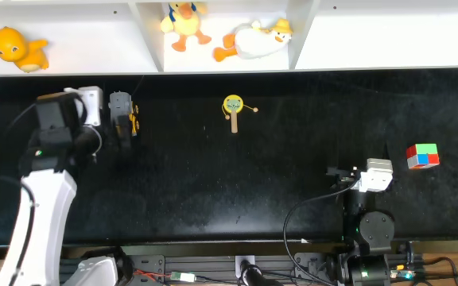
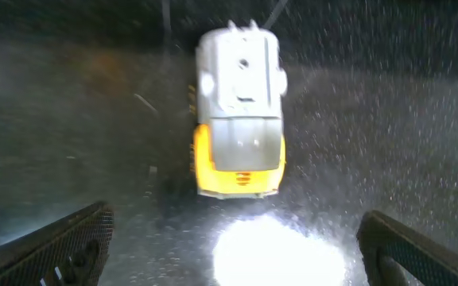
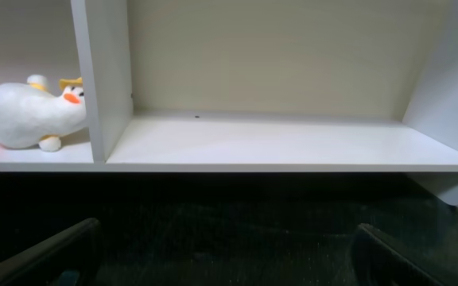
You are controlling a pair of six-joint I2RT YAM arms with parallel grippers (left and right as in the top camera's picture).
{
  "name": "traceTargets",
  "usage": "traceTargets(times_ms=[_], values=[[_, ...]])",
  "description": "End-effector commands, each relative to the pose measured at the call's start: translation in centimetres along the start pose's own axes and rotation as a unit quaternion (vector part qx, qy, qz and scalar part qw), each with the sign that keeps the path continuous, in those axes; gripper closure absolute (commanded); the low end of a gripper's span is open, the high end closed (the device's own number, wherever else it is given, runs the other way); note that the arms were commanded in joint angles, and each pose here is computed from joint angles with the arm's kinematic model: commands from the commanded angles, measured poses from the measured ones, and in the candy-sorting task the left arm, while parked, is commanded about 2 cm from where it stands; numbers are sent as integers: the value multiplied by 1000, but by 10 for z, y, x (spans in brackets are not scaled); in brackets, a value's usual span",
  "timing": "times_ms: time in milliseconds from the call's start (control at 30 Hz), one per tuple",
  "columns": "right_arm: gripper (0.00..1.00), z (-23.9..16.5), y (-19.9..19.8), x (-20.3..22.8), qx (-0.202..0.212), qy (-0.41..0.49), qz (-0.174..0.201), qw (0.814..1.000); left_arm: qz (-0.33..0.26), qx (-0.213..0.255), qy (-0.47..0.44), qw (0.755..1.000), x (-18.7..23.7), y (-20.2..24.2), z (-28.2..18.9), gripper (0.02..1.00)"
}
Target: Store Toys
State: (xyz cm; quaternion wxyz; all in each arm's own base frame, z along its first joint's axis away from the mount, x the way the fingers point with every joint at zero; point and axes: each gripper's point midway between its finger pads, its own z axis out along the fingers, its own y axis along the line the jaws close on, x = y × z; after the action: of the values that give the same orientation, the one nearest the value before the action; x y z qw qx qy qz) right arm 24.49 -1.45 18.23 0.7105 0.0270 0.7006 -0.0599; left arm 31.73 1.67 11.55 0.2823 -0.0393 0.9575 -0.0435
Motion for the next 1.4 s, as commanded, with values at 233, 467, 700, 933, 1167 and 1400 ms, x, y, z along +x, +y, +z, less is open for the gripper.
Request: traceTargets(times_ms=[233, 467, 700, 933, 1167, 1400], values=[[7, 0, 2, 5, -5, 2, 1, 1000, 2, 16, 21, 1000, 0, -8, 48, 20], [5, 0, 2, 5, -5, 2, 1, 1000, 2, 10, 25, 1000, 1, -5, 58, 69], [5, 0, 2, 5, -5, 2, 1, 1000, 3, 10, 22, 1000, -2, -3, 73, 77], [5, 0, 2, 5, -5, 2, 1, 1000, 1, 10, 34, 999, 3, -2, 80, 308], [5, 0, 2, 5, -5, 2, 1, 1000, 6, 10, 30, 999, 2, -2, 80, 509], [5, 0, 2, 5, -5, 2, 1, 1000, 8, 10, 10, 1000, -7, -5, 61, 573]])
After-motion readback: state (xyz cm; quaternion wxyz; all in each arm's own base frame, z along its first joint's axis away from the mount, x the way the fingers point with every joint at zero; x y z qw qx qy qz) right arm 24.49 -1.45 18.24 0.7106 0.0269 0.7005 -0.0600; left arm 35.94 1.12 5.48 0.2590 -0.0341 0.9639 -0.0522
